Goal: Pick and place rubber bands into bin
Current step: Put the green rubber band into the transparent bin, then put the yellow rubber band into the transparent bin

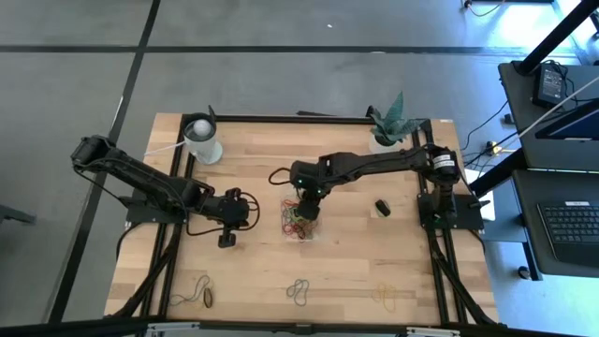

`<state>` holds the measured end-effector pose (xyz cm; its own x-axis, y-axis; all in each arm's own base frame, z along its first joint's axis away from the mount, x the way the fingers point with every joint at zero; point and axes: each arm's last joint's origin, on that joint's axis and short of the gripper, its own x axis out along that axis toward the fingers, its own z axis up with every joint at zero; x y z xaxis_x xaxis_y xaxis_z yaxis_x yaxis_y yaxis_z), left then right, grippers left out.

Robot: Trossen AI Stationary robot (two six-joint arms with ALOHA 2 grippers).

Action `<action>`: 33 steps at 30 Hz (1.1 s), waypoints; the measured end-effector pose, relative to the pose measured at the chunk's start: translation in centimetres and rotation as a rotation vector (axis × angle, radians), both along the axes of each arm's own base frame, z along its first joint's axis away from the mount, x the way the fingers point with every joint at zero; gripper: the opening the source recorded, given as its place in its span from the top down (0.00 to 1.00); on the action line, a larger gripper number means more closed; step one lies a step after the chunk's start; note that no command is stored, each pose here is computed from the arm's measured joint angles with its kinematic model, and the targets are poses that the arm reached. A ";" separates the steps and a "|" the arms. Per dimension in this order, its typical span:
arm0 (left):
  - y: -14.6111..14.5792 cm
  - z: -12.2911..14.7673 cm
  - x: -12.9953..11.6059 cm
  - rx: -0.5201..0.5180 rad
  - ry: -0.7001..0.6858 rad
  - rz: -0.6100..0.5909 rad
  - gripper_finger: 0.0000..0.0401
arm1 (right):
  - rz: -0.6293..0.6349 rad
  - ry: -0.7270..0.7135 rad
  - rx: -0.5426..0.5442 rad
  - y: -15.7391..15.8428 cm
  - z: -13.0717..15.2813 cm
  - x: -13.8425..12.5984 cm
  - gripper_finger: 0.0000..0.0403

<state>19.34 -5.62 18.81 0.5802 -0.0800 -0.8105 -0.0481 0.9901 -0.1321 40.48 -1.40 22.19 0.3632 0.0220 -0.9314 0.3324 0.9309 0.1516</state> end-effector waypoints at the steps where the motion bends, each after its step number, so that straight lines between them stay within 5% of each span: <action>1: 0.0 0.0 0.0 -0.002 0.000 -0.001 0.99 | 0.000 0.007 0.001 0.0 0.0 -0.1 0.82; 33: 0.0 0.0 0.0 0.055 -0.008 -0.072 0.99 | -0.040 0.025 -0.041 -0.1 0.2 -0.4 0.43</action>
